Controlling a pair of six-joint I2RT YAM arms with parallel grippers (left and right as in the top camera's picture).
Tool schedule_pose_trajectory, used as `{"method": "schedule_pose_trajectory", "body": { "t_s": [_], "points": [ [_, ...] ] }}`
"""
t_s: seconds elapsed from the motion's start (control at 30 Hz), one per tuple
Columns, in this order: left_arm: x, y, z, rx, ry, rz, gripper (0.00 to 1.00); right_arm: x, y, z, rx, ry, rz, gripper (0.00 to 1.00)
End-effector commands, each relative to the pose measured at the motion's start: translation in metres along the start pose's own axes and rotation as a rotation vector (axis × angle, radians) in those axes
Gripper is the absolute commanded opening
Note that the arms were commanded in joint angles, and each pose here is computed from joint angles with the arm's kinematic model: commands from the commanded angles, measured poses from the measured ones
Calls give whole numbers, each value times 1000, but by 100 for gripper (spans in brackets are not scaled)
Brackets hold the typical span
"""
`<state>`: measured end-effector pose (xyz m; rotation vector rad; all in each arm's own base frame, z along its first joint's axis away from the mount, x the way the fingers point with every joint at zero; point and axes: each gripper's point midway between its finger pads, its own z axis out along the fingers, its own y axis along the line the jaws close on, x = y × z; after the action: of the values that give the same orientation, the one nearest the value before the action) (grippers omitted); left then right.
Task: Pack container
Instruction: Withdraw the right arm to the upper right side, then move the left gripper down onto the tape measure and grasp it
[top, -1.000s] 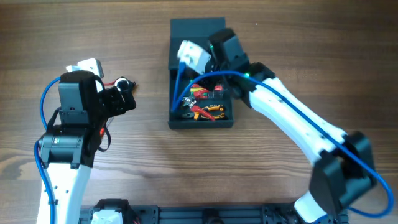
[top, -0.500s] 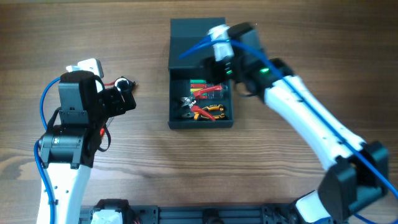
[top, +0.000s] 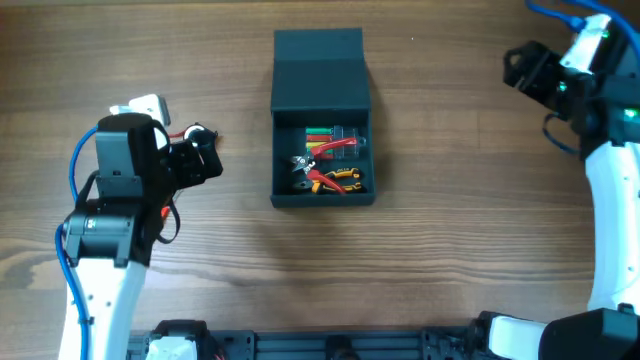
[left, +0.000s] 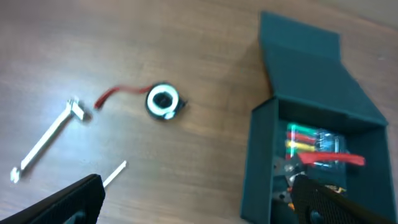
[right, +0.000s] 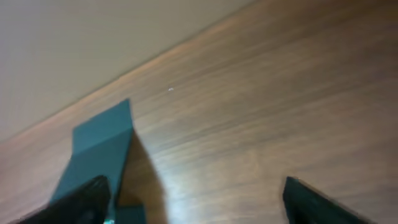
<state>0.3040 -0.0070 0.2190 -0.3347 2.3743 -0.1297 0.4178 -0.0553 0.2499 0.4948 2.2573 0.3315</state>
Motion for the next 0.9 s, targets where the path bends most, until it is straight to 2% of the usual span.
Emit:
{"method": "schedule_pose_trajectory", "body": {
  "t_s": [0.0,0.2,0.27,0.37,0.47,0.5,0.6,0.77,0.87],
  "points": [
    [6,32,24,-141,71,-174,100,-3,-5,-2,9,-6,18,100],
    [13,48,82,-186,308,-264,99,-3,-5,-2,8,-6,18,100],
    [-5,45,91,-188,339,-225,99,-3,-5,-2,8,-6,18,100],
    [-39,28,98,-100,303,-129,99,-3,-5,-2,8,-6,18,100],
    [-67,22,100,-87,246,-15,82,-3,-5,-2,8,-6,18,100],
    [-69,26,101,-117,244,14,82,-3,-5,-2,8,-6,19,100],
    [-52,35,116,-146,326,85,85,-3,-5,-2,8,-6,18,100],
    [-13,44,155,-161,489,108,89,-3,-5,-2,8,-6,18,100],
    [-2,46,169,-161,526,124,90,-3,-5,-2,8,-6,19,100]
  ]
}}
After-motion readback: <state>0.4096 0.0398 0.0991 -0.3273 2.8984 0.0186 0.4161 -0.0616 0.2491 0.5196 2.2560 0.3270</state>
